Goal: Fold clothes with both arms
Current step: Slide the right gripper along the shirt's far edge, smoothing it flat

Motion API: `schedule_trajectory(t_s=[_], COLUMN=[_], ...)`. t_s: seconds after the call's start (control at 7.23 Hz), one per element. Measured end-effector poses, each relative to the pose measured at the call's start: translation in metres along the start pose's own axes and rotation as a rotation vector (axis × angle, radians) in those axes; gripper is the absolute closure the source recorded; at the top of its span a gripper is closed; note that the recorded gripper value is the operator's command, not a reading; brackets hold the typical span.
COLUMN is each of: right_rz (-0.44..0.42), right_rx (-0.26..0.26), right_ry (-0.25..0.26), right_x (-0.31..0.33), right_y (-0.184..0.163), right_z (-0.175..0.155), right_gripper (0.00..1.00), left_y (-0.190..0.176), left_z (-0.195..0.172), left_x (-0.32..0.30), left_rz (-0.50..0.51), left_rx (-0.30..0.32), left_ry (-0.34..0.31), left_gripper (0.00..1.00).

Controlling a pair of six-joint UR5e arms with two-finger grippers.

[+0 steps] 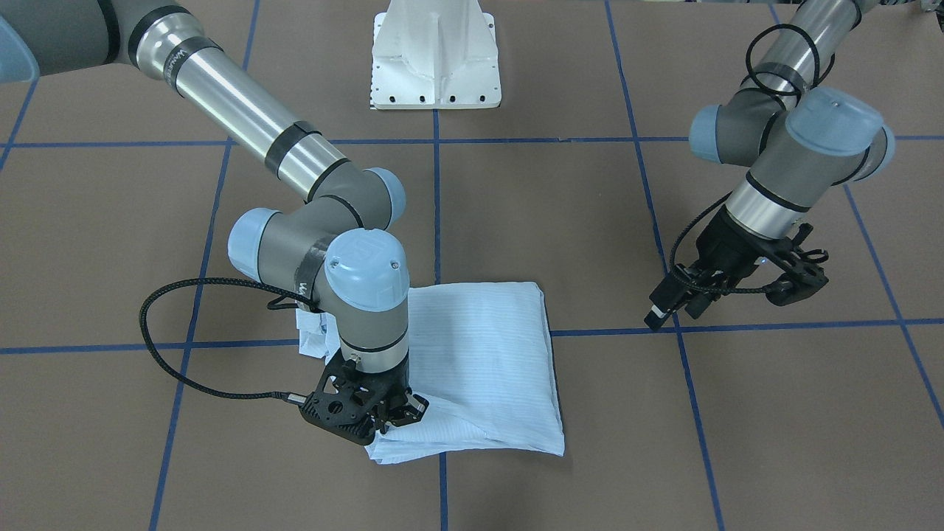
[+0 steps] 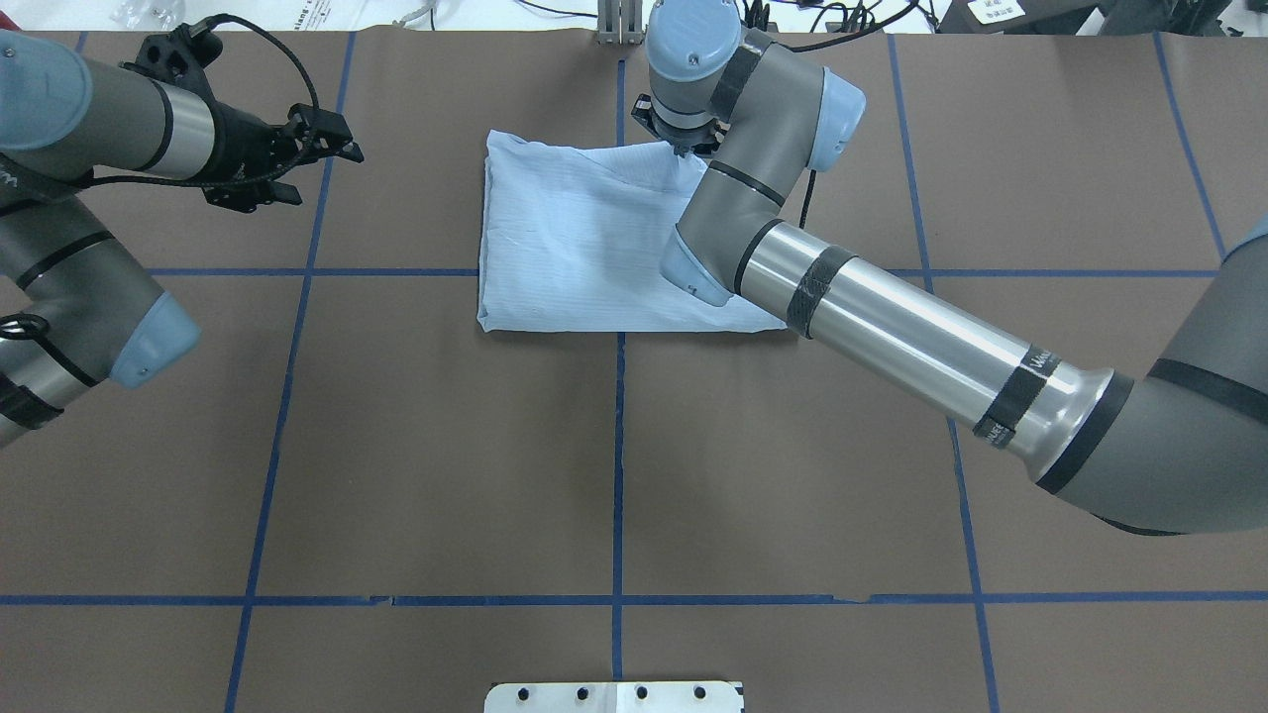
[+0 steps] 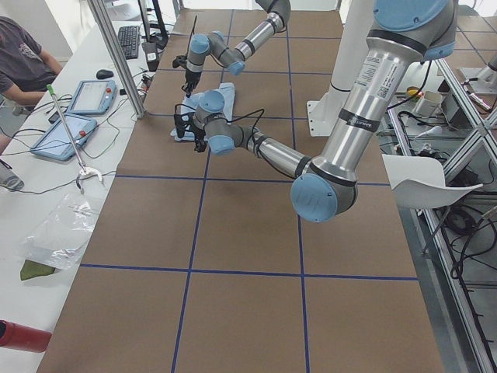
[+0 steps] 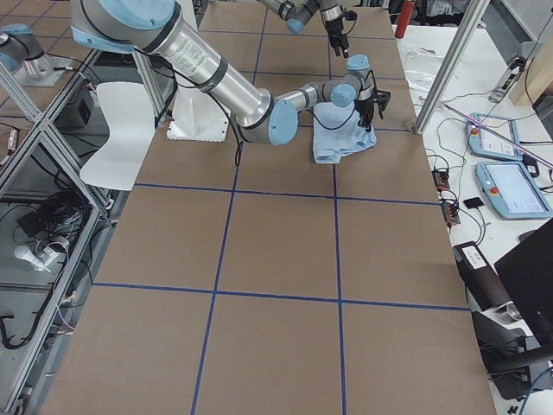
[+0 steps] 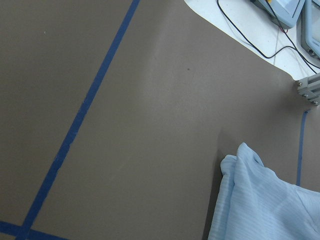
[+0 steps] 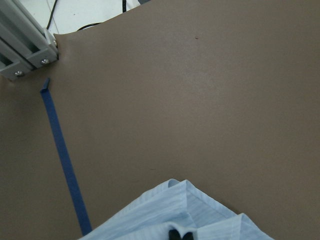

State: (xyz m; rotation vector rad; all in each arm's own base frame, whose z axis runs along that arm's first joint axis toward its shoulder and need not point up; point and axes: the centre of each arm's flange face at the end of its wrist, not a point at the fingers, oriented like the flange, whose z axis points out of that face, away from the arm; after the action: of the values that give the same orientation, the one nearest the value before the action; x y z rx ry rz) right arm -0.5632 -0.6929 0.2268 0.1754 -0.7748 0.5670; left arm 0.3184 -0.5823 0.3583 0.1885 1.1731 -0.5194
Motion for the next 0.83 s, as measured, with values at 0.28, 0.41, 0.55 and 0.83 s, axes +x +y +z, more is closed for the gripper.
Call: schedule_trajectory(t_s=[0.28, 0.41, 0.55, 0.83], right_rz=[-0.04, -0.078, -0.106, -0.145], right_rx=[0.0, 0.001, -0.015, -0.071], right_ry=[0.003, 0.004, -0.002, -0.006], right_x=[0.002, -0.002, -0.005, 0.007], right_y=[-0.002, -0.005, -0.016, -0.05], right_z=[0.009, 0.01, 0.004, -0.006], right_gripper=[0.01, 0.01, 0.0, 0.0], left_y=[0.0, 0.0, 0.0, 0.0], left_z=[0.001, 0.001, 0.001, -0.001], left_x=[-0.001, -0.001, -0.001, 0.0], left_rz=[0.0, 0.0, 0.0, 0.006], left_rx=[-0.001, -0.001, 0.0, -0.001], left_ry=[-0.003, -0.003, -0.003, 0.002], left_gripper=[0.0, 0.0, 0.0, 0.0])
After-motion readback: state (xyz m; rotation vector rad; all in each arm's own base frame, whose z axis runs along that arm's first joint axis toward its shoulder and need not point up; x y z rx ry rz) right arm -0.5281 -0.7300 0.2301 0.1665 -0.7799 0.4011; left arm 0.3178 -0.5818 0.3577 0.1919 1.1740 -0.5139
